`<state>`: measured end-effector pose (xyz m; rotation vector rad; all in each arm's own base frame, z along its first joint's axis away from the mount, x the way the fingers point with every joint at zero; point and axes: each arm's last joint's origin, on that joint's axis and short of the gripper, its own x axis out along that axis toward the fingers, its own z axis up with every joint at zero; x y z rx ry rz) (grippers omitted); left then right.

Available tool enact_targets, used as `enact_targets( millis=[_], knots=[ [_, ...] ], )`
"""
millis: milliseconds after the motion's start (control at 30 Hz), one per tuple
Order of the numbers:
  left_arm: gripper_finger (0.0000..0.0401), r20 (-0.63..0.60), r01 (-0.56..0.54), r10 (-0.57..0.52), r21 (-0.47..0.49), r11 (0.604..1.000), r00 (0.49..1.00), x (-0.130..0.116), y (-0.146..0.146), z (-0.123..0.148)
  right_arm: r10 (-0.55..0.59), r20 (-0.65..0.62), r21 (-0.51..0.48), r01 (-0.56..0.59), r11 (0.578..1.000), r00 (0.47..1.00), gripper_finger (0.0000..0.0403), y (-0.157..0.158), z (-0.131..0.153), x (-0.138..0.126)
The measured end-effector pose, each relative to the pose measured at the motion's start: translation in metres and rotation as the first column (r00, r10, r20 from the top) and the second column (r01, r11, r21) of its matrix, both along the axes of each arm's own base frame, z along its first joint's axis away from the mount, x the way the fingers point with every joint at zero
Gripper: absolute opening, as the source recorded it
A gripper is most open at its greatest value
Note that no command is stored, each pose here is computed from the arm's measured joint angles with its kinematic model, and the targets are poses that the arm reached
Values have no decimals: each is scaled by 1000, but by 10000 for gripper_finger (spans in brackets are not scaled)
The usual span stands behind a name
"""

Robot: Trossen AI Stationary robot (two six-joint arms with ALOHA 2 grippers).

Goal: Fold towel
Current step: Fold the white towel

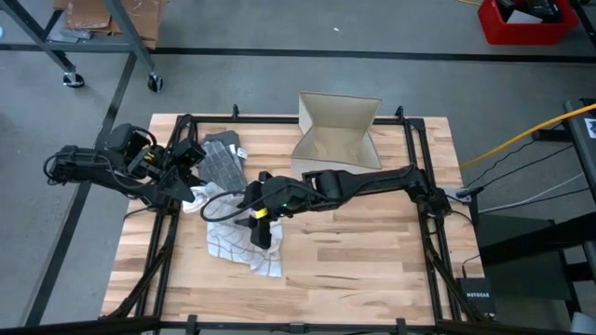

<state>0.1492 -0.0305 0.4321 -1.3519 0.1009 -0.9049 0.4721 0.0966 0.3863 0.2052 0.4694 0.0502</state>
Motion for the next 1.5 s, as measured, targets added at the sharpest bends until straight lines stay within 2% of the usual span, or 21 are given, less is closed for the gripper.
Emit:
enact_targets(
  millis=[300,533,767,867,1100,1367,1500],
  knots=[
    [0,2,-1,1,2,1000,1000,0,0,0,143,-63,81,-138,987,988,194,0,-13,5],
    [0,2,-1,1,2,1000,1000,0,0,0,198,-134,112,-184,977,971,145,2,-21,3],
    [0,3,4,-4,-9,1000,1000,0,0,1,197,-240,143,-166,976,951,107,9,-55,9],
    [0,5,4,-4,-10,1000,1000,-1,0,1,181,-296,174,-134,976,938,103,12,-70,9],
    [0,5,5,-5,-14,1000,1000,-1,0,1,198,-357,194,-135,972,913,102,25,-98,7],
    [0,4,2,-2,-18,1000,1000,-1,0,1,210,-290,224,-147,963,934,102,36,-125,12],
    [0,3,-6,6,-23,1000,1000,0,1,1,185,-295,265,-106,958,937,102,36,-139,13]
  ],
)
